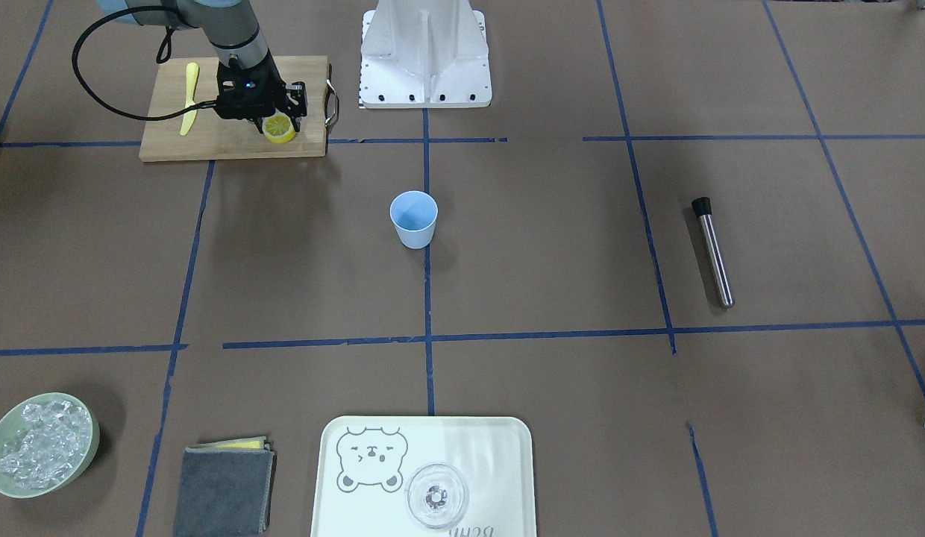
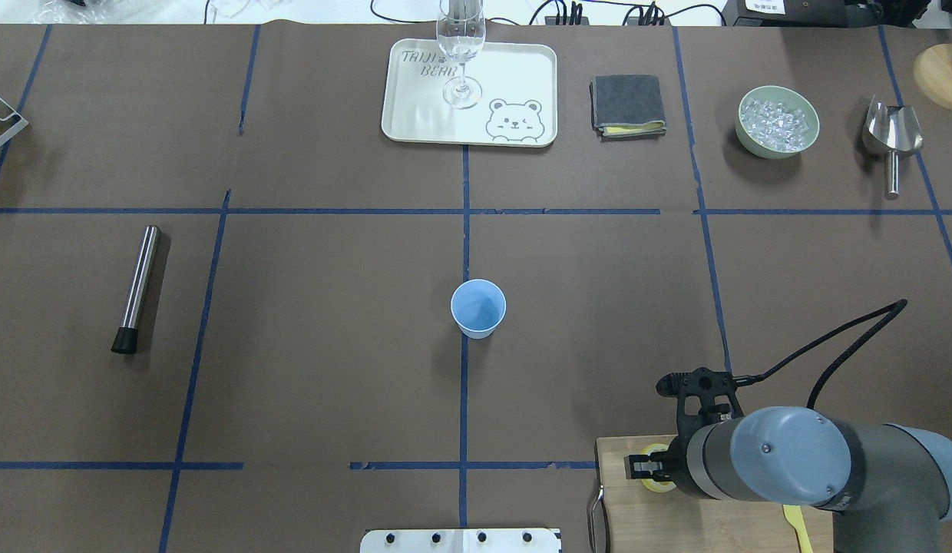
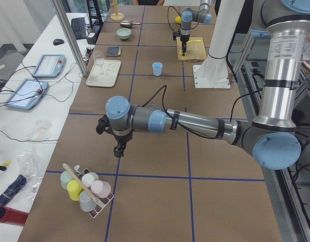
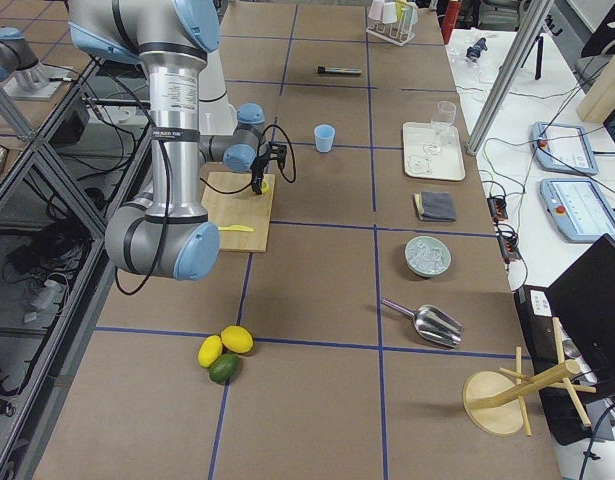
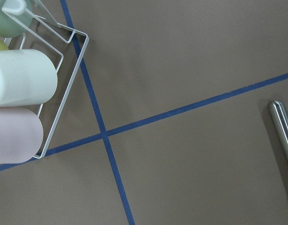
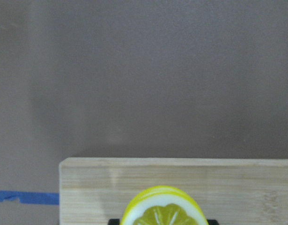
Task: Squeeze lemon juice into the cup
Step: 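Close the right gripper on the lemon slice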
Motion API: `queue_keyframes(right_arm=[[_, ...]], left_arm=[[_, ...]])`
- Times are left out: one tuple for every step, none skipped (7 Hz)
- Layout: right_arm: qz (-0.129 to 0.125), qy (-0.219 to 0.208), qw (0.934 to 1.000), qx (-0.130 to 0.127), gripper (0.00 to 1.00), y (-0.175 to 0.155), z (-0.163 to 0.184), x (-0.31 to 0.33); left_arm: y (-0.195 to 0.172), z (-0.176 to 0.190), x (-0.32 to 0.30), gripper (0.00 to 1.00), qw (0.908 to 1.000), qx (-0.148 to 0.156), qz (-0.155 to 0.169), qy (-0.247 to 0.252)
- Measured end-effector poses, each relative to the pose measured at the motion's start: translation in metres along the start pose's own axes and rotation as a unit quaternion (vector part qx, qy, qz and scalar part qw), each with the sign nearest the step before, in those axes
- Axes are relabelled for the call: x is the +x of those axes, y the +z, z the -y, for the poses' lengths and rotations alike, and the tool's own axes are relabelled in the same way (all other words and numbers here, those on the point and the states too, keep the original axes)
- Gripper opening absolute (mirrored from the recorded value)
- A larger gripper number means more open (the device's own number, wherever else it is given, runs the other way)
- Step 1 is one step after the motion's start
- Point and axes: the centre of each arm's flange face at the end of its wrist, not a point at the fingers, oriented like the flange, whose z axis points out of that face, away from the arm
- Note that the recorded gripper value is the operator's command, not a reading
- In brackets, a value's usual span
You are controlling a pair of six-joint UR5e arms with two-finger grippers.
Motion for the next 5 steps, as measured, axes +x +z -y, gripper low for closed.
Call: queue_keyframes(right_arm=[[0.002, 0.000, 1.0000, 0.001, 0.41, -0.005, -0.001, 0.003], [0.003, 0.000, 1.0000, 0.001, 0.41, -0.009, -0.001, 0.004], [0.005, 0.000, 1.0000, 0.002, 0.41, -0.012, -0.001, 0.004], [0.006, 0.000, 1.0000, 0.002, 0.42, -0.013, -0.001, 0.004], [0.008, 0.001, 1.0000, 0.003, 0.42, -0.017, -0.001, 0.005]], left_arm=[[0.000, 0.000, 0.000, 1.00, 1.0000, 0.000, -0.003, 0.000], [0.000, 0.000, 0.001, 1.00, 1.0000, 0.001, -0.010, -0.001], [0.000, 0.000, 0.002, 1.00, 0.9999, 0.002, -0.013, -0.001], [0.000, 0.000, 0.003, 1.00, 0.9999, 0.002, -0.014, -0.001], [-0.001, 0.000, 0.003, 1.00, 0.9999, 0.003, -0.015, -0.001]])
